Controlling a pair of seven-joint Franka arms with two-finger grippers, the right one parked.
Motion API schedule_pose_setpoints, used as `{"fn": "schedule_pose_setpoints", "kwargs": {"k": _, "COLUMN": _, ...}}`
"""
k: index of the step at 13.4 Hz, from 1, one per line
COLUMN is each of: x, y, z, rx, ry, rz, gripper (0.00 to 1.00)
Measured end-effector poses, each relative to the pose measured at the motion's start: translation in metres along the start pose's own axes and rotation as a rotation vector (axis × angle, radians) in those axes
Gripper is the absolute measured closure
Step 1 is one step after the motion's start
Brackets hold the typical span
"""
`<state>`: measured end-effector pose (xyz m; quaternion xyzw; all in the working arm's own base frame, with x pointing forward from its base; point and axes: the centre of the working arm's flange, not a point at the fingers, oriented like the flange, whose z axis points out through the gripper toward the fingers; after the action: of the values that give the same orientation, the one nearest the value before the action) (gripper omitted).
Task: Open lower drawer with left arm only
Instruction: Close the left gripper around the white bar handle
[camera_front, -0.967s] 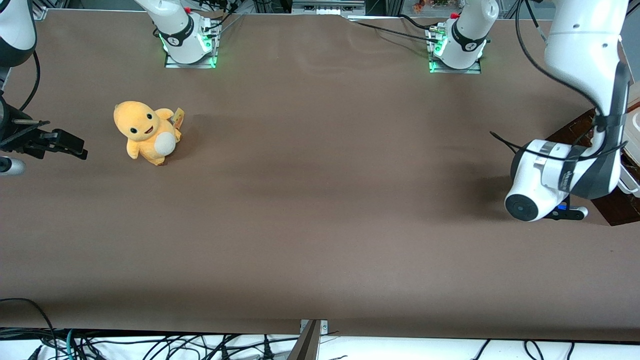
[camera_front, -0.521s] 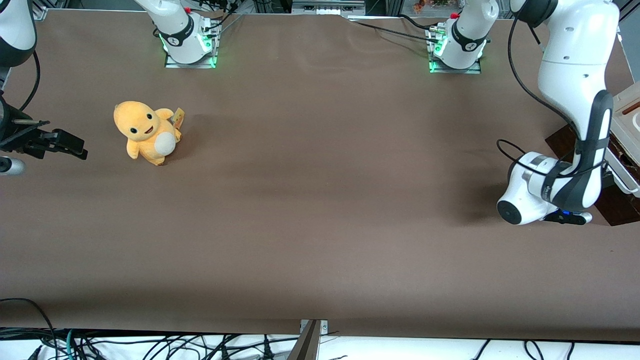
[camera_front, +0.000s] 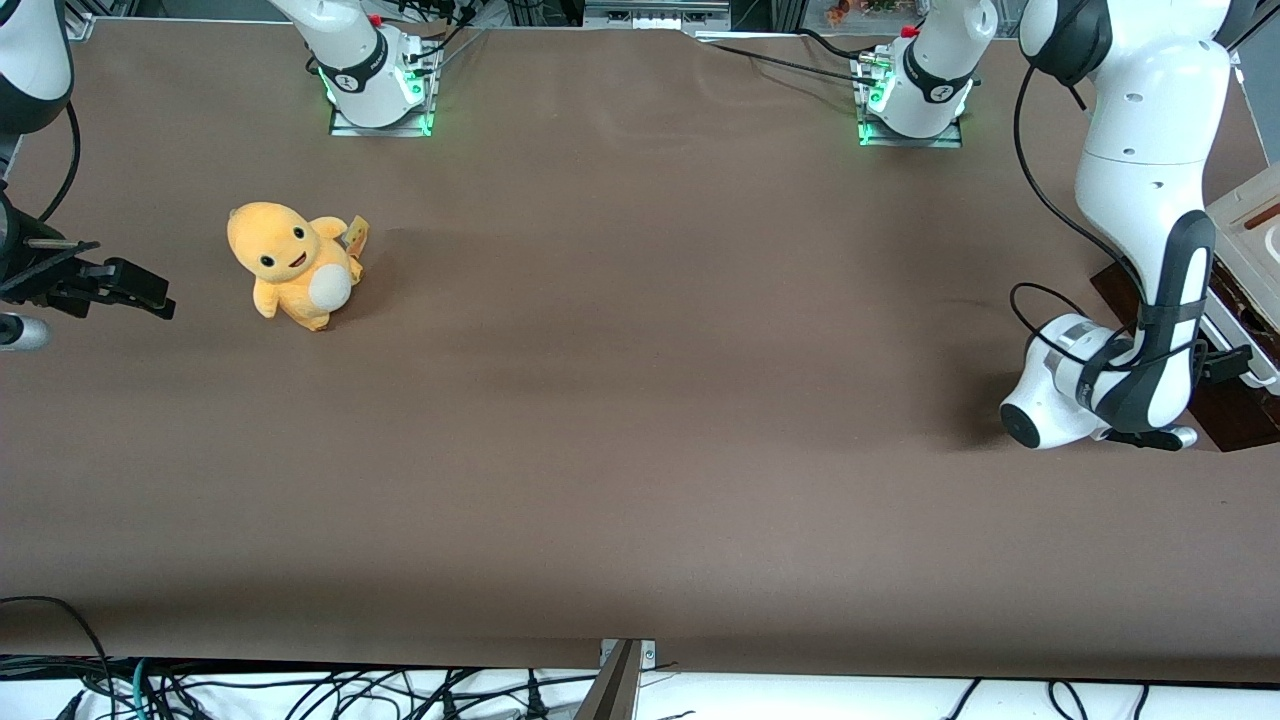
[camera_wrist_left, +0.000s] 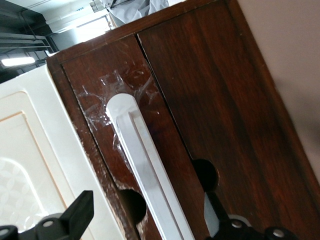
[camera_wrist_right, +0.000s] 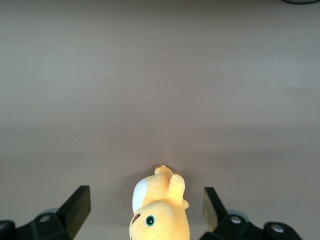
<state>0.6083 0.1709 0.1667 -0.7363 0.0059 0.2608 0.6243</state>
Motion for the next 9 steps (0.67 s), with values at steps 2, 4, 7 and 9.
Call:
{"fn": "schedule_pose_setpoints", "kwargs": {"k": 2, "x": 0.003, "y": 0.002, "z": 0.005, "rx": 0.016, "ry": 0.002, "rz": 0.001, "gripper": 0.22}}
{"fn": "schedule_pose_setpoints", "kwargs": {"k": 4, "x": 0.003, "y": 0.001, "z": 0.01, "rx": 0.015, "ry": -0.004, "rz": -0.009, "gripper": 0.32}}
{"fn": "schedule_pose_setpoints", "kwargs": {"k": 7, "x": 0.007, "y": -0.006, "z": 0.016, "rx": 0.017, "ry": -0.007, "rz": -0.026, "gripper": 0.51}}
{"fn": "schedule_pose_setpoints", "kwargs": {"k": 9, "x": 0.01, "y": -0.003, "z": 0.016, "rx": 0.017, "ry": -0.006, "rz": -0.026, "gripper": 0.56}}
